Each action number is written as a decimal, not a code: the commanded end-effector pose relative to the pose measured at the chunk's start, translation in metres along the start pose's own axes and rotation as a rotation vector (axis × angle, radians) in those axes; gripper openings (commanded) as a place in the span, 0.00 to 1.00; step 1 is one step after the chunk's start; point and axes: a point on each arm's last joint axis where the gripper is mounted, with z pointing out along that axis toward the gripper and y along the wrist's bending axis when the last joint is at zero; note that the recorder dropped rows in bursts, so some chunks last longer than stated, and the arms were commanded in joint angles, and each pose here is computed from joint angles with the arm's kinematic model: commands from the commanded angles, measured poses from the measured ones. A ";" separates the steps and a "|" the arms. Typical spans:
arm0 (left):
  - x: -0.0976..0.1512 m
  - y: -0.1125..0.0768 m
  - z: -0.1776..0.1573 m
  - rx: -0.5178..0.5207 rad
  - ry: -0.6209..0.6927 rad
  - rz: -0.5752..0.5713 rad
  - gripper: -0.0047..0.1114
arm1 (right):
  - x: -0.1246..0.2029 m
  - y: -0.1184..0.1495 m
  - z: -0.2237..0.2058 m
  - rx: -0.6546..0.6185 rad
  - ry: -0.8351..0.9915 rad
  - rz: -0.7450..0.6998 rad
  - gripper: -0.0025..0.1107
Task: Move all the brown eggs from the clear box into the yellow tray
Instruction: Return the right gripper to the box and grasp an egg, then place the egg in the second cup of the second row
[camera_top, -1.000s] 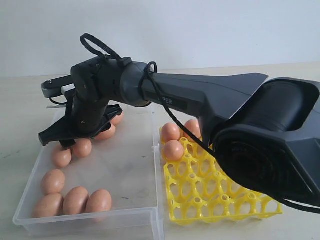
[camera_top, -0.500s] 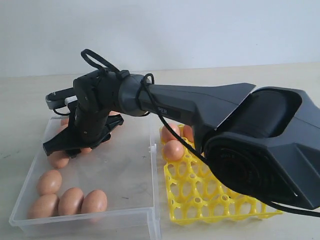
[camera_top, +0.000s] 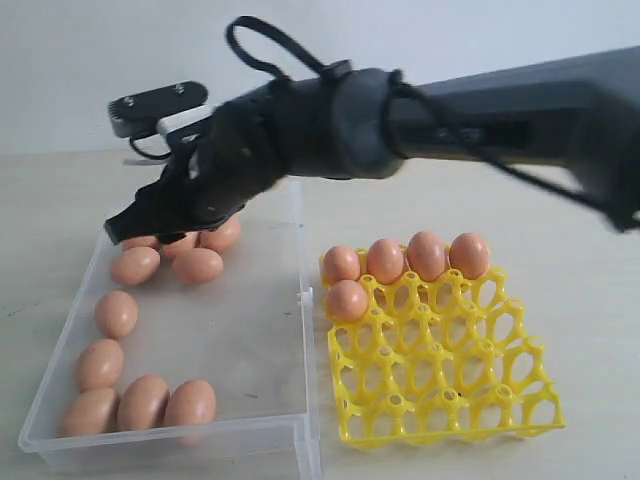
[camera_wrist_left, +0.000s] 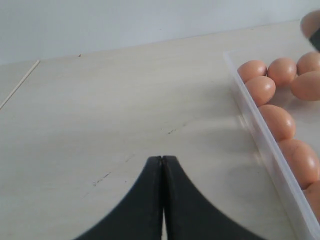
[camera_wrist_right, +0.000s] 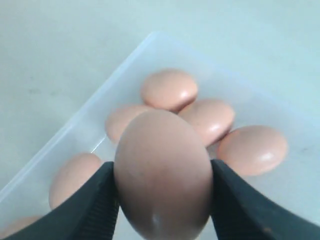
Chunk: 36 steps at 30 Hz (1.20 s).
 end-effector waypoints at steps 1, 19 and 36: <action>-0.002 0.000 -0.001 0.005 -0.019 -0.008 0.04 | 0.026 -0.025 -0.056 0.015 -0.318 -0.006 0.02; -0.002 0.000 -0.001 0.005 -0.019 -0.008 0.04 | 0.165 -0.096 -0.093 0.295 -0.246 0.132 0.02; -0.002 0.000 -0.001 0.005 -0.019 -0.008 0.04 | 0.171 -0.098 -0.087 0.314 -0.213 0.123 0.60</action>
